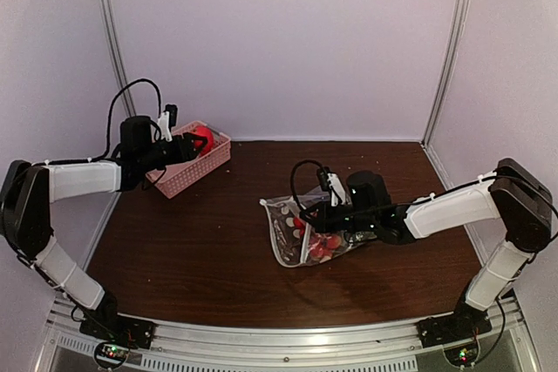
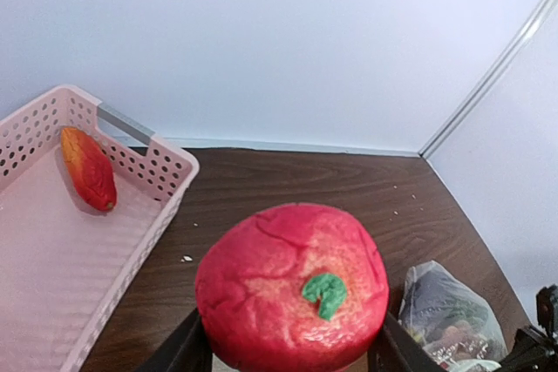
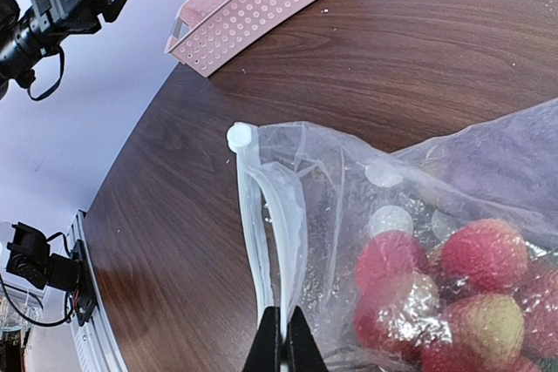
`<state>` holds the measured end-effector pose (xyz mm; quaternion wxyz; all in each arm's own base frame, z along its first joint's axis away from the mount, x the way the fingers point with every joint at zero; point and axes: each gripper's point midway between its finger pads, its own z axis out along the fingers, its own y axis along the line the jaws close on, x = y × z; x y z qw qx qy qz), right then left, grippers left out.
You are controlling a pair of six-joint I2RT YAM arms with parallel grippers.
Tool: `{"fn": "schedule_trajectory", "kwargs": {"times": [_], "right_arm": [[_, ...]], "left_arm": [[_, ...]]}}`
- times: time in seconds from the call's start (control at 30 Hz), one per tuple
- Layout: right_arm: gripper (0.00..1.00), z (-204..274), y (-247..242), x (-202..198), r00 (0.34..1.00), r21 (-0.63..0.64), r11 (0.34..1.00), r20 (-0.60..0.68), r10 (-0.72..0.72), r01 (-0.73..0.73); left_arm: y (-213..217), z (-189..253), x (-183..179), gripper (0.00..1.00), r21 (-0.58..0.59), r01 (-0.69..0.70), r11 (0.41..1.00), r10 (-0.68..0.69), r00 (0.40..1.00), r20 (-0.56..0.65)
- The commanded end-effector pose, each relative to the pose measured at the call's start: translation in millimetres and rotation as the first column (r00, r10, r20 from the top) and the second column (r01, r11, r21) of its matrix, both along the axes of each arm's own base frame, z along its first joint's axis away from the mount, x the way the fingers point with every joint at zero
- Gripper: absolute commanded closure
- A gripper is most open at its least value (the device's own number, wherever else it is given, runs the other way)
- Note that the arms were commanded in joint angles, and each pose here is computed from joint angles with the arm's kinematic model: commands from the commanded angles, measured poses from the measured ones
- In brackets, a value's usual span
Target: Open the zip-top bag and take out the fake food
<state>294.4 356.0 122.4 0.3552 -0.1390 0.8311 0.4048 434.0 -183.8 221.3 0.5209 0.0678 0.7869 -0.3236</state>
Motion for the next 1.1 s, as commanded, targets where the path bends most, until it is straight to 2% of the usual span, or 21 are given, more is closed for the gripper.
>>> {"fn": "schedule_trajectory", "kwargs": {"times": [0.0,0.23,0.47,0.73,0.9,1.07], "right_arm": [[1.00,5.9,3.8,6.1,1.000,0.012,1.000,0.022,0.012,-0.012],[1.00,5.5,3.1,5.2,1.000,0.020,1.000,0.018,0.009,-0.009],[1.00,3.8,3.2,4.5,1.000,0.024,1.000,0.012,0.008,-0.008],[1.00,3.4,5.1,5.0,1.000,0.026,1.000,0.009,0.015,-0.015],[1.00,4.8,5.6,5.2,1.000,0.028,0.999,0.012,0.016,-0.016],[1.00,5.7,6.3,6.3,1.000,0.015,1.000,0.012,0.018,-0.019]], "left_arm": [[17.6,-2.5,34.7,0.66,-0.018,-0.066,0.998,0.065,0.997,-0.049],[35.3,-13.4,90.4,0.64,0.012,-0.145,0.989,0.145,0.984,-0.106],[38.6,-53.6,132.0,0.63,0.074,-0.161,0.984,0.172,0.967,-0.190],[38.2,-81.6,164.5,0.61,0.146,-0.158,0.977,0.187,0.958,-0.217],[38.4,-112.4,172.3,0.60,0.183,-0.147,0.972,0.194,0.942,-0.273],[37.1,-125.2,175.0,0.57,0.183,-0.141,0.973,0.190,0.940,-0.282]]}}
